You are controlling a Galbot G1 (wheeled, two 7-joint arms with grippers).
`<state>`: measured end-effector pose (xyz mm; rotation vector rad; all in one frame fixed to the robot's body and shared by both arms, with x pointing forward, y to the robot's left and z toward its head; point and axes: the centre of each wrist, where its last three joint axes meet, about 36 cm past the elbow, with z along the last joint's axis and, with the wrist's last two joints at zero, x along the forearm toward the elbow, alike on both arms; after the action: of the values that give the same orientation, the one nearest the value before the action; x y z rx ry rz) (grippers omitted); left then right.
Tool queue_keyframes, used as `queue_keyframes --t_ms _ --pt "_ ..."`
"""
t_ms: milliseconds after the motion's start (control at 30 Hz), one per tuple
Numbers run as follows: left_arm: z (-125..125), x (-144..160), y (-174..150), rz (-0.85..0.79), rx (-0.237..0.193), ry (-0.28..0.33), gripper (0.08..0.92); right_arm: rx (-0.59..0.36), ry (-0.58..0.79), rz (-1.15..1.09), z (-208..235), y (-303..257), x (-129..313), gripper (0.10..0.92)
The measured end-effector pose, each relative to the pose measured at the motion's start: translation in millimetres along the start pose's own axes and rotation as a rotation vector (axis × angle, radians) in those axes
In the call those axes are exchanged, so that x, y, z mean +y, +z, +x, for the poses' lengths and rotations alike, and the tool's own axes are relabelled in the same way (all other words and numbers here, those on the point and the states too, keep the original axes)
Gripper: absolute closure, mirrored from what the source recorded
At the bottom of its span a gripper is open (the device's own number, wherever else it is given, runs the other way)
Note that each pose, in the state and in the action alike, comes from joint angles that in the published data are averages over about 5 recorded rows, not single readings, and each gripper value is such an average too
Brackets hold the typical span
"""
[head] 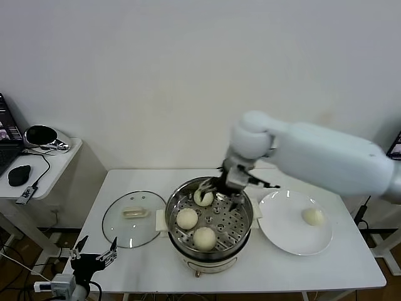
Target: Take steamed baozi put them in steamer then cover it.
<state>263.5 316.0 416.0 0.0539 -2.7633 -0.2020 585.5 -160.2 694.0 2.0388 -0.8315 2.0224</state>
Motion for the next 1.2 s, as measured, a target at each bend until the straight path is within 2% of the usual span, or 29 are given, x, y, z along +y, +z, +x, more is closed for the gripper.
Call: queue_keyframes --t_ms 267,500,767,1200 --pt "-2 -4 -1 0.019 -0.008 0.036 0.177 0.082 0.04 -0.504 23 65 86 0.2" --pt "1 -7 1 0.032 -0.002 0.057 0.177 0.142 0.048 -0.776 11 108 146 0.2" --pt "2 -10 7 0.049 0.015 0.066 0.177 0.211 0.014 -0.931 -21 141 199 0.2" --pt "2 -9 13 0.053 0.033 0.065 0.177 0.28 -0.049 -1.008 -73 183 258 0.2"
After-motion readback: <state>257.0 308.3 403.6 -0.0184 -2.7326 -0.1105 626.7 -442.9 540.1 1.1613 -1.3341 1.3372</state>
